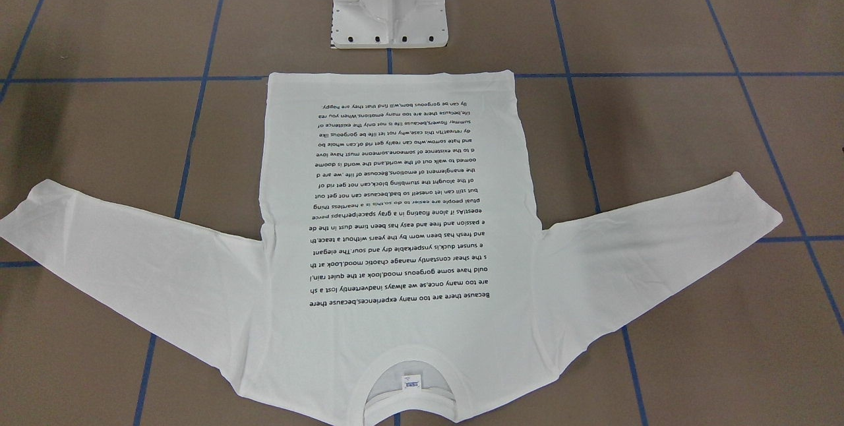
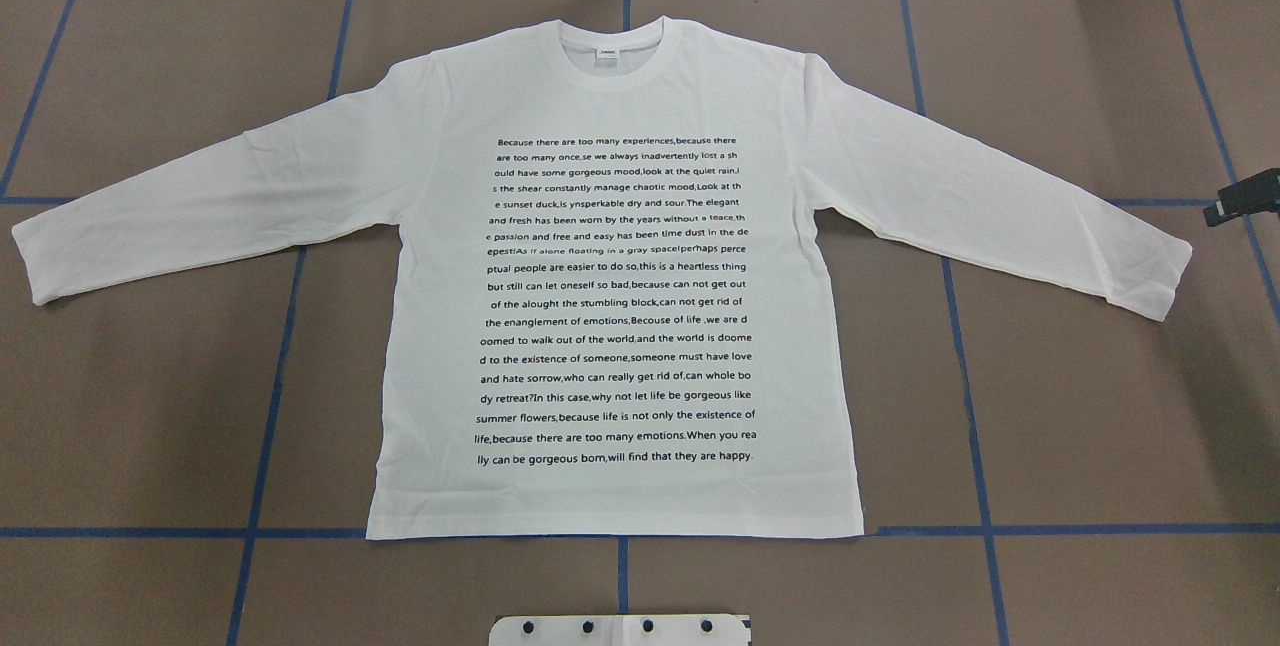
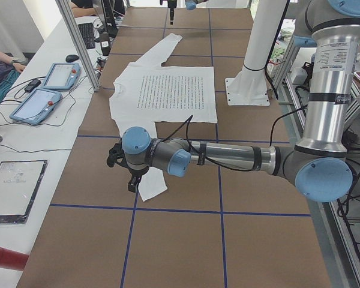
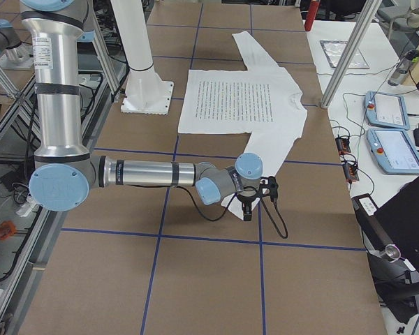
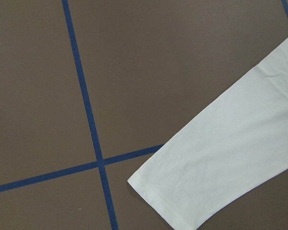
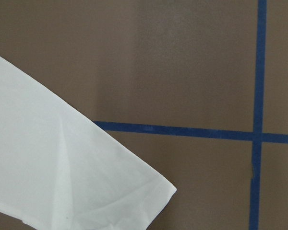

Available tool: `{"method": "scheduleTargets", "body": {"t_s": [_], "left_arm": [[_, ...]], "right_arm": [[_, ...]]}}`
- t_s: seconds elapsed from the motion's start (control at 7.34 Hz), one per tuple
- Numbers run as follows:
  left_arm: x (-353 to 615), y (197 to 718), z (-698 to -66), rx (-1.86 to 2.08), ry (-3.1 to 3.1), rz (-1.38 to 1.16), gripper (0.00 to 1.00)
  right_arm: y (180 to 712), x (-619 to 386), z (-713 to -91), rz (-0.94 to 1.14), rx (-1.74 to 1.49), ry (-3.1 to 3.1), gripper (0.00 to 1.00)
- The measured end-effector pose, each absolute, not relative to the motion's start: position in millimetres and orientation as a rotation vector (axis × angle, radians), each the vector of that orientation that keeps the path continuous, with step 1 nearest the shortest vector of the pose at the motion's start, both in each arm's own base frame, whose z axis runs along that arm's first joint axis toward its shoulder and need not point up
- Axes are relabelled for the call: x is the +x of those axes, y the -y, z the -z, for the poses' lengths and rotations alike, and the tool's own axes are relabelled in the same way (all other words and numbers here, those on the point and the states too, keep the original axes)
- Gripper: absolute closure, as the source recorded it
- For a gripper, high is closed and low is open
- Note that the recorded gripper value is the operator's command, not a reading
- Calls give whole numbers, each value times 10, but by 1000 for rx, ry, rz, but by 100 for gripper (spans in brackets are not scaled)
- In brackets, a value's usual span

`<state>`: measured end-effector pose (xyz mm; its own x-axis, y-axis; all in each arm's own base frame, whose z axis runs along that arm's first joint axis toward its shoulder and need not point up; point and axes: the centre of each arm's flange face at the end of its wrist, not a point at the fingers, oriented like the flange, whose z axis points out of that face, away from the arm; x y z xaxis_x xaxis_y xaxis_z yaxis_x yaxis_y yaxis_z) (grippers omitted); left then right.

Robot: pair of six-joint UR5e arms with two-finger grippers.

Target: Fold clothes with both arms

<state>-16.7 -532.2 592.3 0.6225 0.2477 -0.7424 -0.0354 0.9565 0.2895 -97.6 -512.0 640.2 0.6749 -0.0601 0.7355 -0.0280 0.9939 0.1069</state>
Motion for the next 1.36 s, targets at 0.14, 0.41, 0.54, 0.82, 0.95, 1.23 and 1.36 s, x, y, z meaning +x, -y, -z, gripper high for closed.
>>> {"method": "scheduleTargets", "body": {"t_s": [0.14,0.41,0.54,0.82,0.95,1.23,1.36], "left_arm": [[-167,5319,-5924,260,-887,-165,0],[-167,5316,-5919,263,-887,-166,0],[-168,5314,-5914,264,-887,-167,0],[-175,5301,-5905,269,-886,-169,0],[-176,5296,-5900,272,-886,-171,0],[-177,5294,-5891,278,-886,-173,0],[-177,5293,-5889,279,-886,-173,0]], "right_arm": [[5113,-1230,-6407,19,108,813,0],[5084,-1518,-6445,34,98,786,0],[5071,-1550,-6504,35,87,778,0],[5047,-1559,-6663,27,58,768,2],[5036,-1557,-6734,24,45,763,7],[5039,-1560,-6808,22,32,758,17],[5059,-1570,-6815,20,30,758,23]]}}
